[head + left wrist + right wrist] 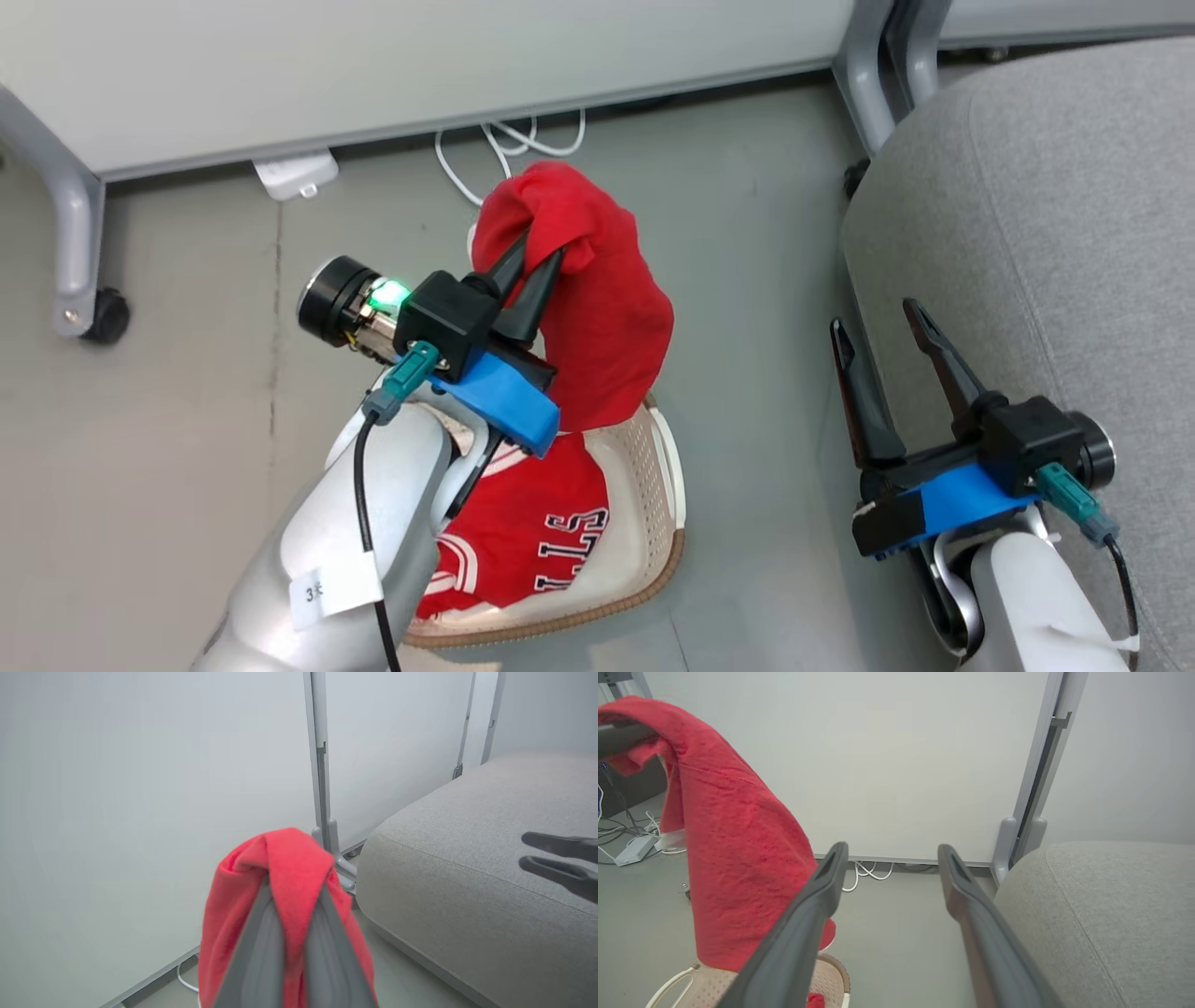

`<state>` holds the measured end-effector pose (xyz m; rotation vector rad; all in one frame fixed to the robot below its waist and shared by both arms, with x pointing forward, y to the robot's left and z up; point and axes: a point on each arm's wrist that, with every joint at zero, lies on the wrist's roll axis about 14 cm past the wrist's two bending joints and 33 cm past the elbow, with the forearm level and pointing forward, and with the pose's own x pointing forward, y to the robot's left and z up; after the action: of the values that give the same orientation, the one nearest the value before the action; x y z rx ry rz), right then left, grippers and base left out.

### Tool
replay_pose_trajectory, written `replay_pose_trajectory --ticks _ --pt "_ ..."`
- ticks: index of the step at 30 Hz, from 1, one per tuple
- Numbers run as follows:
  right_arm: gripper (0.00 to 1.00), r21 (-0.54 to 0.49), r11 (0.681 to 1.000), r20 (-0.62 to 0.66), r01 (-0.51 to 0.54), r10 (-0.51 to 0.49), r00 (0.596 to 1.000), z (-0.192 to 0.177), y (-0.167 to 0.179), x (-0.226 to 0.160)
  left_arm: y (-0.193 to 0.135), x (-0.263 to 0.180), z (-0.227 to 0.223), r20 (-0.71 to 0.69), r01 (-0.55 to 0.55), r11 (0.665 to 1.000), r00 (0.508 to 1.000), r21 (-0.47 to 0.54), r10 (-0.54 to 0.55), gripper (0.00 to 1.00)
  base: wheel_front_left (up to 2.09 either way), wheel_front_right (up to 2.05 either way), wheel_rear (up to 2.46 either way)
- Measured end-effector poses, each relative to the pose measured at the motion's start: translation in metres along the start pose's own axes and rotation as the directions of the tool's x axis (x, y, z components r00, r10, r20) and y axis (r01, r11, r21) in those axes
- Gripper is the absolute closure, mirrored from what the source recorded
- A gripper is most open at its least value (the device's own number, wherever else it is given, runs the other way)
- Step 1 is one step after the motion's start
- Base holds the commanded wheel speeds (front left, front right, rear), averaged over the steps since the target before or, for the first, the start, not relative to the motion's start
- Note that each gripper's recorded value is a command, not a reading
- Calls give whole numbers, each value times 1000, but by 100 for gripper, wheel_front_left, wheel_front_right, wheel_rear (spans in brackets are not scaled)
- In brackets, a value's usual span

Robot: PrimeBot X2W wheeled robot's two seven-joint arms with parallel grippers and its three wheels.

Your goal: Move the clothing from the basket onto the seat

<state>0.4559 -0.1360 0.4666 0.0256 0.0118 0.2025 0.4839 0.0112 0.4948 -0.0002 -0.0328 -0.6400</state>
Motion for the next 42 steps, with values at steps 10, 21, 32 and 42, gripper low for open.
replay_pose_trajectory --ticks 10,21,32,42 --pt "0 -2 1000 37 10 -10 999 21 2 -28 -16 0 101 209 22 991 977 133 -50 100 0 0 0" --pt "0 0 1000 68 15 -15 998 34 5 -49 -35 -13 143 275 35 980 957 194 -89 100 0 0 0" --pt "0 -7 1000 83 -13 13 996 39 14 -48 -33 -17 135 250 33 982 965 188 -81 100 0 0 0" --pt "0 -68 986 182 -150 160 970 76 53 -24 -30 -14 124 229 36 984 970 177 -76 100 0 0 0"
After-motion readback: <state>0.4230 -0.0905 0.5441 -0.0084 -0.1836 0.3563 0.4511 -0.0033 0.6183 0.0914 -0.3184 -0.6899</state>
